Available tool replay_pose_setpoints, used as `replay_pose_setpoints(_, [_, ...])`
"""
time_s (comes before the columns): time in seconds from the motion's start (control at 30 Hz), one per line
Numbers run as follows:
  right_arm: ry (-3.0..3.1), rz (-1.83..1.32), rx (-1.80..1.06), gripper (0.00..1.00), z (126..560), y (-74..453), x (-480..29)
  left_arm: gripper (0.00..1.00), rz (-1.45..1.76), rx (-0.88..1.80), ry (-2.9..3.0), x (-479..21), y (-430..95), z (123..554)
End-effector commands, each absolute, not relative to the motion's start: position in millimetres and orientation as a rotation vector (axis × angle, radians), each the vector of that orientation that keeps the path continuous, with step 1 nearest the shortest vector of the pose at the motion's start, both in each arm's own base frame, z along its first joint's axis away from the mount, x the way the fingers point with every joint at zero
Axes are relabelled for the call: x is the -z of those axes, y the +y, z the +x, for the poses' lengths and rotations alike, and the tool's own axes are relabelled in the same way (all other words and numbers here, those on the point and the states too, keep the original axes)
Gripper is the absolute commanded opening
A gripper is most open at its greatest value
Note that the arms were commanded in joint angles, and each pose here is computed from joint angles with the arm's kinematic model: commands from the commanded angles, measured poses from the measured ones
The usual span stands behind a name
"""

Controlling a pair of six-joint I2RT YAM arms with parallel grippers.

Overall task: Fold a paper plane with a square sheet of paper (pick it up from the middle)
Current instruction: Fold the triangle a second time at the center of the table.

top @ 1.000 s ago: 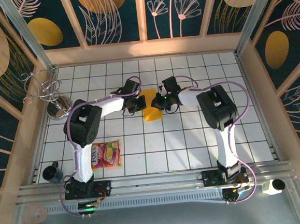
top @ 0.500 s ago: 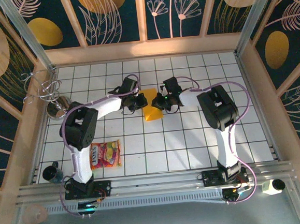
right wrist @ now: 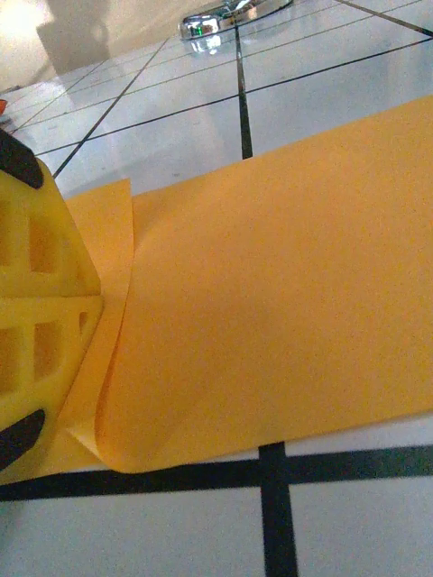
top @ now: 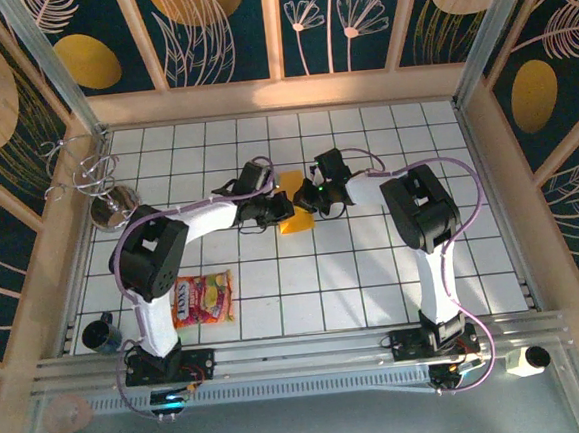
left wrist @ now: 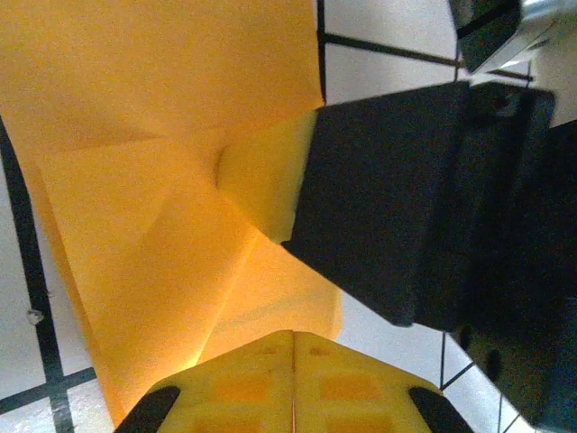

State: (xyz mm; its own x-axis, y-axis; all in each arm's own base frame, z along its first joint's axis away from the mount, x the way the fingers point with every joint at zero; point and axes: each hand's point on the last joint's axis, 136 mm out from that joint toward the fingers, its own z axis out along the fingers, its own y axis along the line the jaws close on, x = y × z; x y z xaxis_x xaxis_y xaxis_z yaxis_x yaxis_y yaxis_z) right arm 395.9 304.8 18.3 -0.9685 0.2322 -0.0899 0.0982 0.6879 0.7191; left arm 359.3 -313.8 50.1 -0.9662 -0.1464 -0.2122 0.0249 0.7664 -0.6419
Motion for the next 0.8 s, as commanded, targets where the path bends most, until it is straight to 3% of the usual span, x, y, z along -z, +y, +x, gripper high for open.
replay_pose_setpoints(0.0, [2.924, 0.418, -0.935, 0.0, 366.4, 274.0, 35.6, 0.07, -0.058, 0.995, 2.741, -43.9, -320.2, 357.1])
replay_pose_setpoints(0.77, [2.944, 0.431, -0.906, 0.0, 362.7, 270.0, 42.2, 0.03, 0.144, 0.732, 2.87, -1.7, -304.0, 353.7])
